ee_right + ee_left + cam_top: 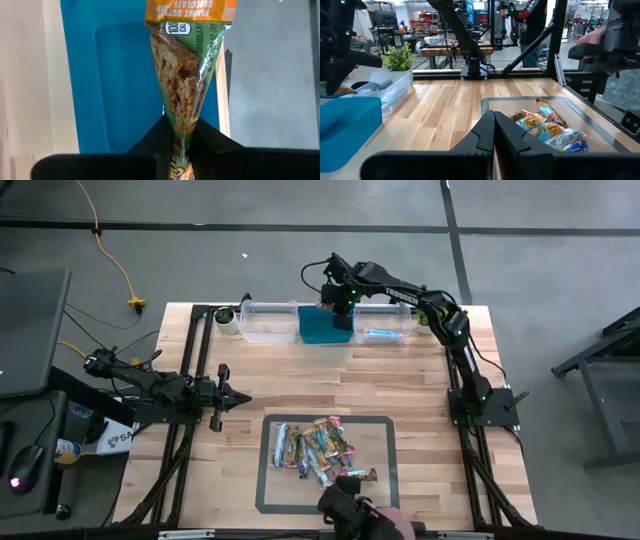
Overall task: Pick and place Granola Bars by type
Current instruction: Put the yellow granola bar into the blue bin, then put the red granola bar into the right transparent bin
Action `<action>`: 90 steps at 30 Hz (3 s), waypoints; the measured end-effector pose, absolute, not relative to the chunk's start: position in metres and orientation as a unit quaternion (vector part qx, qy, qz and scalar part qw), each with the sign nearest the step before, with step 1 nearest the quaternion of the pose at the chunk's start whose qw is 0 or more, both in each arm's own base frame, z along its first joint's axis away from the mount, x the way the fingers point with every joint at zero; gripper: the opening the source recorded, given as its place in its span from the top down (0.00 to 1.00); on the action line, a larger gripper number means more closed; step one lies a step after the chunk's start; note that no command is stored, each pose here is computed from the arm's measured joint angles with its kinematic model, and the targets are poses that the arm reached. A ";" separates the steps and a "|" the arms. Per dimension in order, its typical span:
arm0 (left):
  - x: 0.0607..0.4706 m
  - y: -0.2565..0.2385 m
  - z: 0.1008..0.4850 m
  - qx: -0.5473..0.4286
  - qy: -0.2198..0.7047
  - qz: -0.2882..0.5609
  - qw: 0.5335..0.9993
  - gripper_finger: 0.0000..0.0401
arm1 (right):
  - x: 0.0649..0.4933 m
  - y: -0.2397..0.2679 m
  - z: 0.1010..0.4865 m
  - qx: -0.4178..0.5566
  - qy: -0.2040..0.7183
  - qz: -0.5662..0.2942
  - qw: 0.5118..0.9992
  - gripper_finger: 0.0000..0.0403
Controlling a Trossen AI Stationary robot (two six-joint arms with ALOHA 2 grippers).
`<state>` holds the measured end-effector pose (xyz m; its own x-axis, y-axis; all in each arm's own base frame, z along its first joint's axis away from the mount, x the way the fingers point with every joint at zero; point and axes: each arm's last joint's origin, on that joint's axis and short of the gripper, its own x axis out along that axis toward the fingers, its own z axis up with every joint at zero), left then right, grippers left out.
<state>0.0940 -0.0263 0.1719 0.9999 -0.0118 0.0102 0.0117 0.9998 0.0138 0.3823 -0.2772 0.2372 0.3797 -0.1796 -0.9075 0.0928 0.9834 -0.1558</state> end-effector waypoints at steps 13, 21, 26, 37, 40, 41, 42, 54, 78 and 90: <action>0.094 -0.026 0.172 0.007 -0.005 -0.006 1.000 1.00 | 0.396 -0.257 0.213 -0.025 0.584 -0.028 0.811 0.92; 0.094 -0.026 0.172 0.007 -0.005 -0.006 1.000 1.00 | 0.398 -0.256 0.213 -0.019 0.580 -0.035 0.814 0.92; 0.094 -0.026 0.172 0.007 -0.005 -0.006 1.000 1.00 | 0.398 -0.256 0.213 -0.005 0.580 -0.045 0.814 0.91; 0.094 -0.026 0.172 0.007 -0.005 -0.006 1.000 1.00 | 0.399 -0.254 0.213 0.016 0.580 -0.062 0.812 0.84; 0.094 -0.026 0.172 0.007 -0.005 -0.006 1.000 1.00 | 0.399 -0.254 0.213 0.019 0.580 -0.064 0.812 0.79; 0.094 -0.026 0.172 0.007 -0.005 -0.006 1.000 1.00 | 0.399 -0.254 0.213 0.024 0.580 -0.068 0.812 0.78; 0.094 -0.026 0.172 0.007 -0.005 -0.006 1.000 1.00 | 0.399 -0.254 0.213 0.028 0.579 -0.071 0.811 0.76; 0.094 -0.026 0.172 0.007 -0.005 -0.006 1.000 1.00 | 0.409 -0.237 0.248 0.050 0.566 -0.111 0.815 0.65; 0.094 -0.026 0.172 0.007 -0.005 -0.006 1.000 1.00 | 0.410 0.006 0.290 0.221 0.697 0.101 0.675 0.65; 0.094 -0.026 0.172 0.007 -0.005 -0.006 1.000 1.00 | 0.388 0.104 0.215 0.193 0.765 -0.111 0.604 0.64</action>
